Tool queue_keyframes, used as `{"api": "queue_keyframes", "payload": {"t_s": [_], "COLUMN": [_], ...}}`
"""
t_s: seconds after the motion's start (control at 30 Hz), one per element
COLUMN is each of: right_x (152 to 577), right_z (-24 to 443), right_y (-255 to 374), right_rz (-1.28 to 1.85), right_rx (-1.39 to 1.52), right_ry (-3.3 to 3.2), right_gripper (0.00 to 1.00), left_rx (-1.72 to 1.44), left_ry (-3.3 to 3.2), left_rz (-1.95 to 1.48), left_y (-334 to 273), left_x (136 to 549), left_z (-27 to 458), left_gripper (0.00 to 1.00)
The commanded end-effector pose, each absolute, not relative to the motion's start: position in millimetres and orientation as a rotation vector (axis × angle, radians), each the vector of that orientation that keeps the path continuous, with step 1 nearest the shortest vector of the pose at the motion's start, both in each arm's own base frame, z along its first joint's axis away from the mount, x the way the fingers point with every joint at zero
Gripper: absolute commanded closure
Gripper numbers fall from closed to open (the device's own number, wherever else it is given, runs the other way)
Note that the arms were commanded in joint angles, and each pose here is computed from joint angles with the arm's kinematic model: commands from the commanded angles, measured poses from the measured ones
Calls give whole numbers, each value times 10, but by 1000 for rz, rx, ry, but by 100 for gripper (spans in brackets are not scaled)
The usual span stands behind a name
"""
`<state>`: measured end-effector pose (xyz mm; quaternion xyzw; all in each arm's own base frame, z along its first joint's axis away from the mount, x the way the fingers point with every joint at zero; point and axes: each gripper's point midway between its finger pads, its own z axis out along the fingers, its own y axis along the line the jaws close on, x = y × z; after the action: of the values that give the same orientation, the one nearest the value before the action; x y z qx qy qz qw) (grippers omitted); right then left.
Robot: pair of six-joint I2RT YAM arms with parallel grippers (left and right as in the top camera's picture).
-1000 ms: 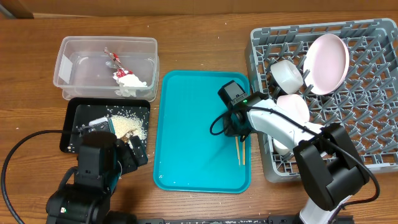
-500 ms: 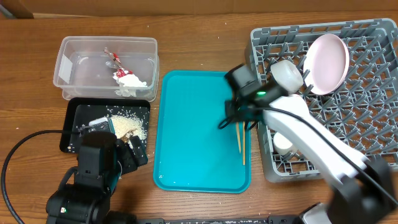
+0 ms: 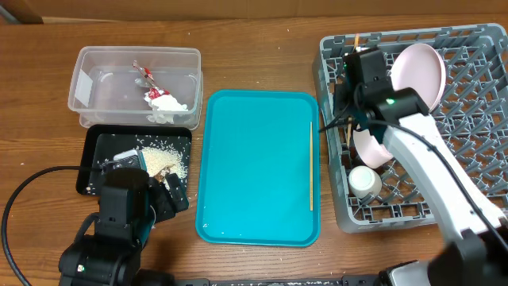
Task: Sort waste into correct bins and load items into the dishwasher
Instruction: 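Lower the right gripper onto the wooden chopsticks and grasp them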
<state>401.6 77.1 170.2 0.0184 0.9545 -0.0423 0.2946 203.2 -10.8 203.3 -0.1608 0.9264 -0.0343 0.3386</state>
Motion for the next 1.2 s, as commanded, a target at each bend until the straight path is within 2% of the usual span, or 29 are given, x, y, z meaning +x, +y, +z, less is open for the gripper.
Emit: {"api": "queue_keyframes", "payload": {"t_s": [0.0, 0.1, 0.27, 0.43, 0.6, 0.9, 1.17], "right_x": [4023, 3992, 3748, 3457, 3261, 2973, 2957], "right_z": [1553, 1584, 1655, 1519, 1322, 543, 293], "right_y": [758, 780, 1144, 1422, 1596, 1632, 1600], "right_rz": [-160, -163, 80, 257, 284, 185, 166], "right_rx": [-17, -52, -136, -121, -174, -174, -171], "right_ry": [2575, 2576, 2630, 2752, 2804, 2825, 2821], "right_gripper": [95, 58, 48, 50, 60, 60, 60], "left_rx": [-440, -440, -440, -440, -440, -440, -440], "left_ry": [2396, 2396, 2396, 2396, 2396, 2396, 2396], "left_rz": [-80, -80, -80, -80, -80, -80, -80], "left_y": [-87, -87, -87, -87, -87, -87, -87], "left_x": [2032, 2032, 2032, 2032, 2032, 2032, 2032], "left_z": [2051, 2051, 2051, 2051, 2051, 2051, 2051], "left_gripper": [0, 0, 0, 0, 0, 0, 0]}}
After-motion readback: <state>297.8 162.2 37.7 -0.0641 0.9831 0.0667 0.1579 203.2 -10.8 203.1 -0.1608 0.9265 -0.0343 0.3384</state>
